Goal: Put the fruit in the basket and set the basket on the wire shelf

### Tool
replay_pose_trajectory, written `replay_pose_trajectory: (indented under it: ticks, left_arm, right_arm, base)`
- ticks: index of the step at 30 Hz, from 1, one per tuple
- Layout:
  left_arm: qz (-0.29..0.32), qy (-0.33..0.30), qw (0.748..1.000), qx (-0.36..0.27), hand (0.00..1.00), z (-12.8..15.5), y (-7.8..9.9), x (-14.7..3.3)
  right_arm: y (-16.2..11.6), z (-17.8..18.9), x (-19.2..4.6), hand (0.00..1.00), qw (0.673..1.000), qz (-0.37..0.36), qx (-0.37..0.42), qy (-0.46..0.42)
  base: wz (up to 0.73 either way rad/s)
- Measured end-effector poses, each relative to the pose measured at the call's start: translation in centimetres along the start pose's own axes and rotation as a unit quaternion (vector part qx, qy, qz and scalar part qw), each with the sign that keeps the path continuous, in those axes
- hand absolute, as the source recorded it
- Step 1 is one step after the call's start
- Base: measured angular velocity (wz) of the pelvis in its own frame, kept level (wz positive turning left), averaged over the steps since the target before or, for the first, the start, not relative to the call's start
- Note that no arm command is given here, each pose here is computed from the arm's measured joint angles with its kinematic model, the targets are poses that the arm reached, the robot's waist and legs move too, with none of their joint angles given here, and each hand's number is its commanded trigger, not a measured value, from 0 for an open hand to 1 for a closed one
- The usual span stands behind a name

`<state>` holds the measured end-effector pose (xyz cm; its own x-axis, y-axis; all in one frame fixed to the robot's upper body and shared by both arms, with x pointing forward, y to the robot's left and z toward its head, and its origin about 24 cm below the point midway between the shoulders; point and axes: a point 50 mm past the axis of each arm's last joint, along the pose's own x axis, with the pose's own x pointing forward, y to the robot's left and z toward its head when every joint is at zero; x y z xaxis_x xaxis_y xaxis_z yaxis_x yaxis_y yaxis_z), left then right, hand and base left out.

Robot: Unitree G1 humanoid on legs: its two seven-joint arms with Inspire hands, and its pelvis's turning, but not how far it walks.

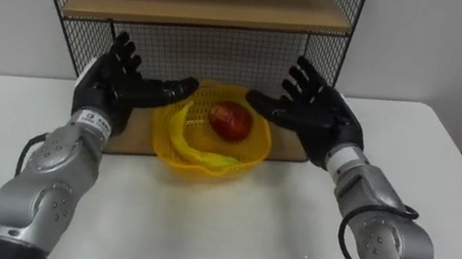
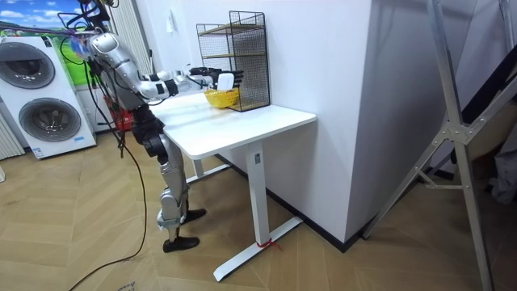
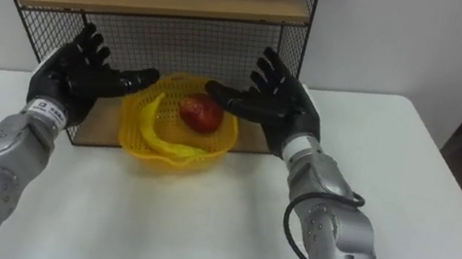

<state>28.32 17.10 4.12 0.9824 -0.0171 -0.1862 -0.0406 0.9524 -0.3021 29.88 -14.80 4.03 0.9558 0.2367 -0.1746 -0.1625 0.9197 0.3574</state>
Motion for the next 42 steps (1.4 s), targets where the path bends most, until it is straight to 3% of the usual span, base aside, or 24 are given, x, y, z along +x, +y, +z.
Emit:
replay_pose_trajectory:
  ticks: [6, 9, 15, 27, 36, 42]
  left_arm:
    - [-0.019, -0.029, 0.999, 0.001, 0.0, 0.7, -1.0, -0.4]
    - [-0.034, -0.04, 0.999, -0.001, 0.0, 0.2, -1.2, -1.4]
    - [-0.034, 0.018, 0.999, 0.008, 0.0, -3.5, -0.5, -3.7]
    - [-0.021, -0.037, 0.999, 0.023, 0.0, -3.7, 1.0, -8.8]
    - [0.088, -0.143, 0.985, 0.043, 0.0, -0.8, 4.6, -10.9]
    - [0.197, -0.262, 0.944, 0.031, 0.0, 2.8, 6.5, -12.5]
  right_arm:
    - [0.1, 0.2, -0.7, 0.0, 1.0, 0.002, -0.004, -0.021]
    - [0.5, -0.1, -2.2, 0.0, 0.999, 0.009, -0.019, -0.039]
    - [-0.5, -2.0, -3.9, 0.0, 0.998, -0.014, -0.054, -0.021]
    - [-1.2, -3.0, -10.3, 0.0, 0.992, -0.04, -0.094, -0.069]
    - [-4.4, -1.5, -13.0, 0.0, 0.965, -0.147, -0.18, -0.117]
    - [-5.1, 1.6, -14.4, 0.0, 0.928, -0.235, -0.191, -0.215]
  base:
    - [-0.01]
    - [0.0]
    - [0.0]
    - [0.0]
    - [-0.05]
    - [0.04]
